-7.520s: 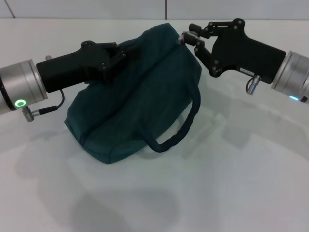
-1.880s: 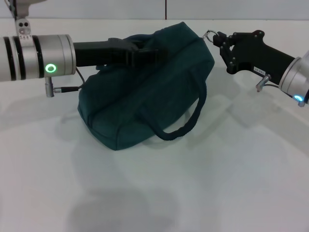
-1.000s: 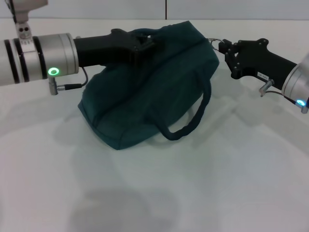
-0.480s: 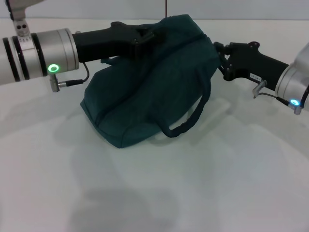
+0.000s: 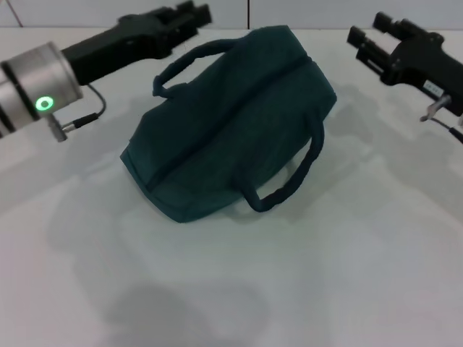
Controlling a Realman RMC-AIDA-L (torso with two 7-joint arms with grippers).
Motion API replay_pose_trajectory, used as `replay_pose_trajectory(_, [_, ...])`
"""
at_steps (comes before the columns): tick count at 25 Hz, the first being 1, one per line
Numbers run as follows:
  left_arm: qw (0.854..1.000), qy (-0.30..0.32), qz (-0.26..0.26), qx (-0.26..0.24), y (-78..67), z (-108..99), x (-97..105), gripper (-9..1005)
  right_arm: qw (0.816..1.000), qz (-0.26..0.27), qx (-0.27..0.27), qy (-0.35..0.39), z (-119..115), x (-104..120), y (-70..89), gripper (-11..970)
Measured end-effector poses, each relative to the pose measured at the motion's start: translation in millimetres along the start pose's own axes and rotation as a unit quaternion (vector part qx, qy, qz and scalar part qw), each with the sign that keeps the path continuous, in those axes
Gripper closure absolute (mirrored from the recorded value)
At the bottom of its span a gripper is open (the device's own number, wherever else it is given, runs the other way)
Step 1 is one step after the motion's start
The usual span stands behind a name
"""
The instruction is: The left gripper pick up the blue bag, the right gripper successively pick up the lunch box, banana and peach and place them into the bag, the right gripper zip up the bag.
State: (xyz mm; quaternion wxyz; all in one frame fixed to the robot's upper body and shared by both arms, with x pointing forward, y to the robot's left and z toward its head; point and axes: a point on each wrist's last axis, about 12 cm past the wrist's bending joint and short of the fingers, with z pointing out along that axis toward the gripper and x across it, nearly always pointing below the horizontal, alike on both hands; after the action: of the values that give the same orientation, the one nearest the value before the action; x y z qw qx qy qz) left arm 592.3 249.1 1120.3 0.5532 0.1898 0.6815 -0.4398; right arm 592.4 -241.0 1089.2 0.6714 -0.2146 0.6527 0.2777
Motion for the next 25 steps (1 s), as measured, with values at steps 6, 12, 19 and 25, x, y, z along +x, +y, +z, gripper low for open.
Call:
replay_pose_trajectory(6, [0.995,-0.082,0.031,0.045,-13.1,-41.7,3.7,642,0.983,-0.001,-0.181,-0.019,-4.7,-29.3,20.7,434])
replay_pose_trajectory(12, [0.976,-0.098,0.148,0.127,-46.7,-75.7,33.9,332,0.941,-0.004,-0.339,-0.006,-22.2,-45.3,41.6,287])
replay_pose_trajectory(19, [0.975,-0.107,0.150,0.123,-50.1,-83.0,45.1,283,0.946,-0.008,-0.323,-0.015,-21.8,-45.6,41.5,282])
replay_pose_trajectory(25, [0.974,-0.106,0.156,0.122,-50.5,-83.5,46.4,283,0.951,-0.019,-0.309,-0.012,-14.3,-36.8,49.4,282])
